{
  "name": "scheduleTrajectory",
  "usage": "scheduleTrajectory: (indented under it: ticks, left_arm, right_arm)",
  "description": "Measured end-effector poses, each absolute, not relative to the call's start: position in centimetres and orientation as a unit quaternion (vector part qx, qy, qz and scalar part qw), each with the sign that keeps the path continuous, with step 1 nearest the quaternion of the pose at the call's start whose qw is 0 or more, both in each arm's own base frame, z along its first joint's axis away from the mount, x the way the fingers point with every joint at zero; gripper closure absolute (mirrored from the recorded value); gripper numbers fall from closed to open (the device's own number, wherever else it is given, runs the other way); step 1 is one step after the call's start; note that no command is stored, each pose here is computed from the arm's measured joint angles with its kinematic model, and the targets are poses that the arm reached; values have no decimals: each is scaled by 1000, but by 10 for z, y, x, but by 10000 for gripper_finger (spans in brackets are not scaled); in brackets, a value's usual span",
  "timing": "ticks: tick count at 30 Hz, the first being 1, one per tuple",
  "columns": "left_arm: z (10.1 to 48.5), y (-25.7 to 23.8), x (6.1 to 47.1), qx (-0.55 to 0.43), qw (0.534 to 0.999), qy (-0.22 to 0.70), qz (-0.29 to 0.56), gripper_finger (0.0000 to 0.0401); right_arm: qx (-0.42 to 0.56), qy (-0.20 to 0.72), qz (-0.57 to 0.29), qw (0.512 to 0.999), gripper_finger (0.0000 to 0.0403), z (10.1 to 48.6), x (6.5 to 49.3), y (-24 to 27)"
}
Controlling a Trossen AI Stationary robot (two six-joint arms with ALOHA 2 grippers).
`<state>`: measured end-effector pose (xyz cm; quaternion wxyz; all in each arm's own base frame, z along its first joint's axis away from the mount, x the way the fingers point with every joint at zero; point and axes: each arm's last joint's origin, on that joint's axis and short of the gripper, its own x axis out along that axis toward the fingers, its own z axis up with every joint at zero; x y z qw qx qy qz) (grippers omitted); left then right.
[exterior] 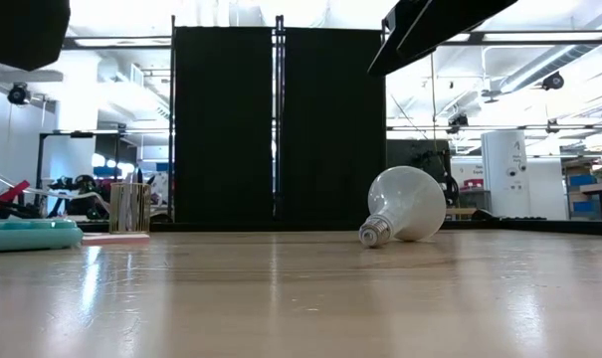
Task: Screw lightbulb
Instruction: Insert the lightbulb into the lamp
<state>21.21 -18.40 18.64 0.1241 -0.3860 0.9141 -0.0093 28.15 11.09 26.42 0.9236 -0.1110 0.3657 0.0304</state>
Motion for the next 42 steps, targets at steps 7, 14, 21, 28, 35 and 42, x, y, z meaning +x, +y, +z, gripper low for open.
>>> scheduleTrajectory:
  ticks: [7,14,21,28,35,42]
  left_arm:
    - [191,-191,205,-371,127,920,-23,141]
    - [193,-198,197,-355,128,925,-34,140]
    - [191,-204,188,-335,129,933,-34,153]
    - [190,-204,187,-328,138,933,-46,229]
    - [191,-203,187,-327,140,933,-53,270]
    - [192,-193,198,-356,143,921,-72,269]
  right_arm:
    - [-110,357,29,927,55,265,284,109]
    - [-97,344,19,934,55,268,288,105]
    - [-89,335,17,938,55,269,289,105]
    - [-88,334,16,938,55,269,289,104]
    - [-93,334,13,938,55,270,291,101]
    - [-104,331,7,938,55,270,294,93]
